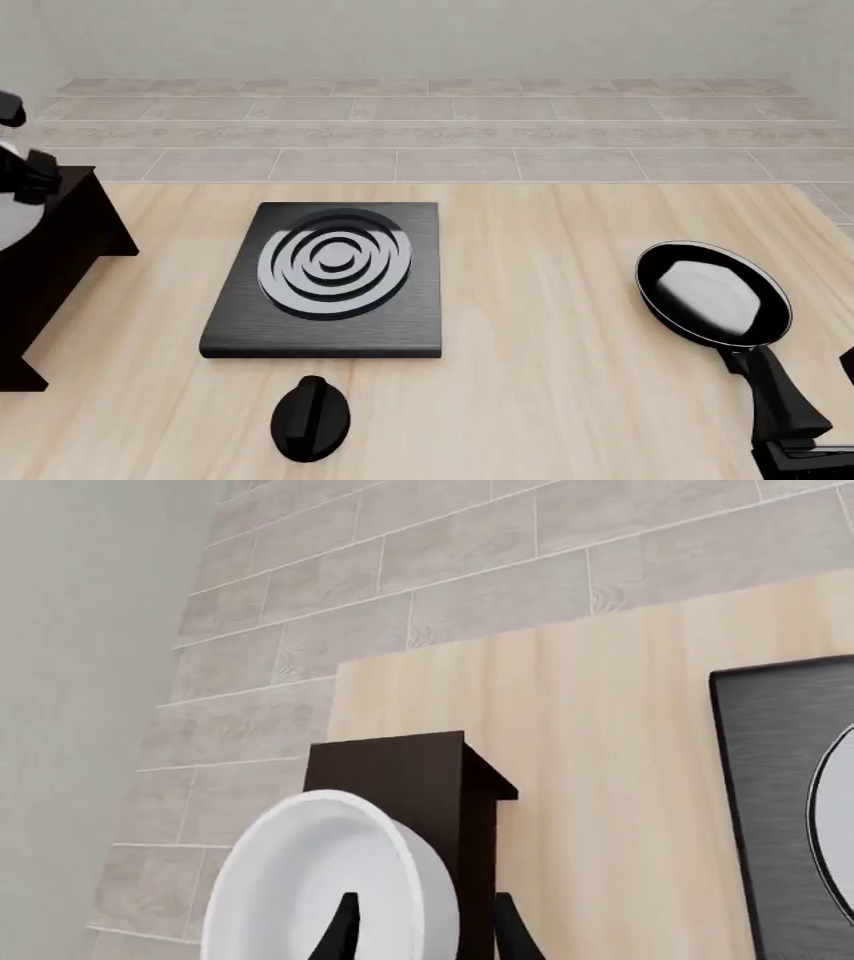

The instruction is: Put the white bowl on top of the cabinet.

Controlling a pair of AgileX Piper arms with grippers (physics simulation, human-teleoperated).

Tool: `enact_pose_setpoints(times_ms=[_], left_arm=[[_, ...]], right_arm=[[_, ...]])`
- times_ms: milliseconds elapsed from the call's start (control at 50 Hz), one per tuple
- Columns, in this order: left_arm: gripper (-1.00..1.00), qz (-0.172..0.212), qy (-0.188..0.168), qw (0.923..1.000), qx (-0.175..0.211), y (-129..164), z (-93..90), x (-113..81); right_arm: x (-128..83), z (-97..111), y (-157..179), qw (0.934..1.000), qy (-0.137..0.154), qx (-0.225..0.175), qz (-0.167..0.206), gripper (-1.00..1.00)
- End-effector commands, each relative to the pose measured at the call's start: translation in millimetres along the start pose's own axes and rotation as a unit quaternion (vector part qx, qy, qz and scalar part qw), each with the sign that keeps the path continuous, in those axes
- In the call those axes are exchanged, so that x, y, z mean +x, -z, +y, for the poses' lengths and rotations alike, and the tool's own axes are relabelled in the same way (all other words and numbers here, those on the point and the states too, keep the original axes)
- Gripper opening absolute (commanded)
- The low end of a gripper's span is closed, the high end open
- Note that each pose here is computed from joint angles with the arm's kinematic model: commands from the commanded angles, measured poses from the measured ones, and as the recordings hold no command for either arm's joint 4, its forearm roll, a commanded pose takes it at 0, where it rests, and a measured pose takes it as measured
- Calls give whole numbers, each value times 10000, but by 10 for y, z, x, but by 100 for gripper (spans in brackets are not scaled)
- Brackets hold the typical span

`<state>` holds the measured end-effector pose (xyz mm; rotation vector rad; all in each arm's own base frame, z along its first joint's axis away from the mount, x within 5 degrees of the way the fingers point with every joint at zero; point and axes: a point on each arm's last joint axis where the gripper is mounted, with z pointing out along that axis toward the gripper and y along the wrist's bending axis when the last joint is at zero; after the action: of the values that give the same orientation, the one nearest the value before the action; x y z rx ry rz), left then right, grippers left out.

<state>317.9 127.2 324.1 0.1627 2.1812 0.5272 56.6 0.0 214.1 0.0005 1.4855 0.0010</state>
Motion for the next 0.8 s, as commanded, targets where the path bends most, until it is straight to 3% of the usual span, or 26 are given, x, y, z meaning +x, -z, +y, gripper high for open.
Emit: enact_pose_setpoints(times_ms=[20, 280, 400, 580, 800], left_arm=[[100, -166, -98, 9998, -17, 145, -18, -74], [100, -407, 72, 9991, -71, 422, -79, -56], [100, -872, 118, 9961, 37, 827, -264, -88], [100, -1280, -196, 9915, 128, 1204, -444, 6], [100, -1750, -129, 9842, 238, 1750, -528, 92]], right_arm=[[0, 0, 0, 10000, -1, 0, 0, 100], [0, 0, 0, 10000, 0, 1, 0, 100], [0, 0, 0, 10000, -1, 0, 1, 100], [0, 0, 0, 10000, 1, 0, 0, 100], [0, 0, 0, 10000, -1, 0, 1, 100]])
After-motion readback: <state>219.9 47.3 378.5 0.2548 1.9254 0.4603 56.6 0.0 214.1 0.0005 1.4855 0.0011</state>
